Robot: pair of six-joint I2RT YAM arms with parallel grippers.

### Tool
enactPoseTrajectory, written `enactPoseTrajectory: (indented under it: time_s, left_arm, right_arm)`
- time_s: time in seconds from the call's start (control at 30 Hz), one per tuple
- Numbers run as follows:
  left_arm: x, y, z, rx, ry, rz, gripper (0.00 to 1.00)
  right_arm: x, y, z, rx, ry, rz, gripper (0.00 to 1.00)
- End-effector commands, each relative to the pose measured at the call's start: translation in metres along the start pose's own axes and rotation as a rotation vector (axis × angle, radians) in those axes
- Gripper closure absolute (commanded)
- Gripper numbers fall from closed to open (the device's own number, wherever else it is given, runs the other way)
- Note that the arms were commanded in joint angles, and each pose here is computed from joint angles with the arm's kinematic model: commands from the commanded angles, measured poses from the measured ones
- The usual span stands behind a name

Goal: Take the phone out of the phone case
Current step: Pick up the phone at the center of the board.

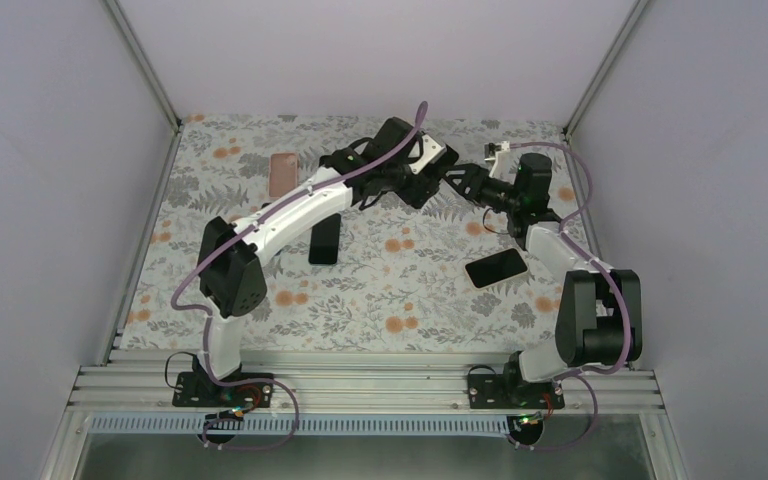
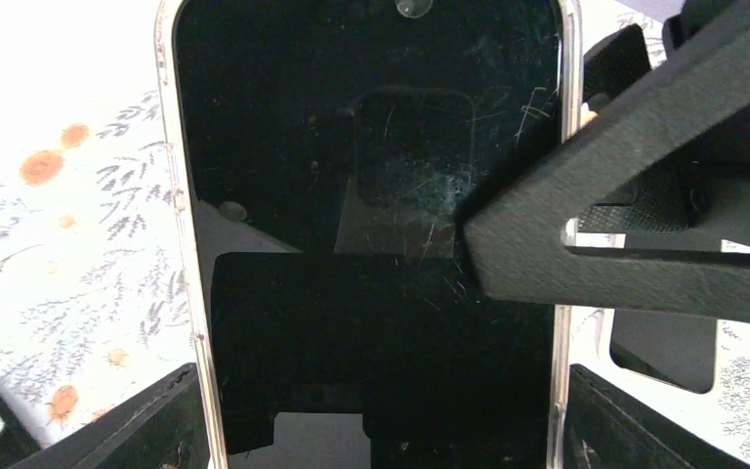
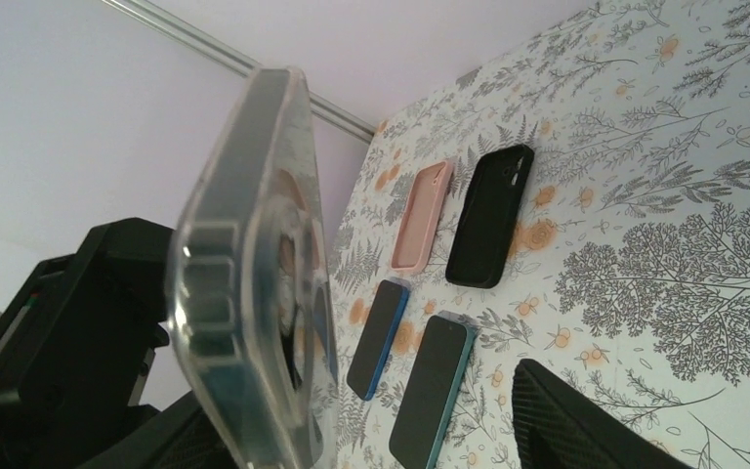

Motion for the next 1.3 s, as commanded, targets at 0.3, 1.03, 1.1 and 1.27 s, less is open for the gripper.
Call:
enactPoseTrajectory:
  time_s: [0.3,1.03,1.1,1.27]
  left_arm:
    - [0.005,0.026,-0.014,-0.008,-0.038,-0.087,0.66]
    - [0.005,0.018,-0.014,-0.017,-0.015,-0.069,0.66]
    - [0.005,0.017,-0.014,-0.017,-0.014,-0.068,0.66]
    - [0.006,0.017,-0.014,-0.017,-0.014,-0.066,0.57]
  right_arm:
    - [-0.003,0.001,0.007,-0.015,0.025,-0.001,0.60]
    - [0.000,0.005,0.024,0.006,0.074,0.008,0.96]
    - [0.001,0.005,0.025,0.011,0.073,0.006,0.96]
    - [0.002,0.005,0.026,0.017,0.075,0.004,0.96]
Point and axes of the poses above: each gripper's point midway between its finger pads, its own x axis back along the fingers, its own z axis along the line the jaws close on, y = z × x, the point moved 6 cm from there along x, back along the fingers, and after that the axes turned 6 degrees about -x, right-handed, at the moved point
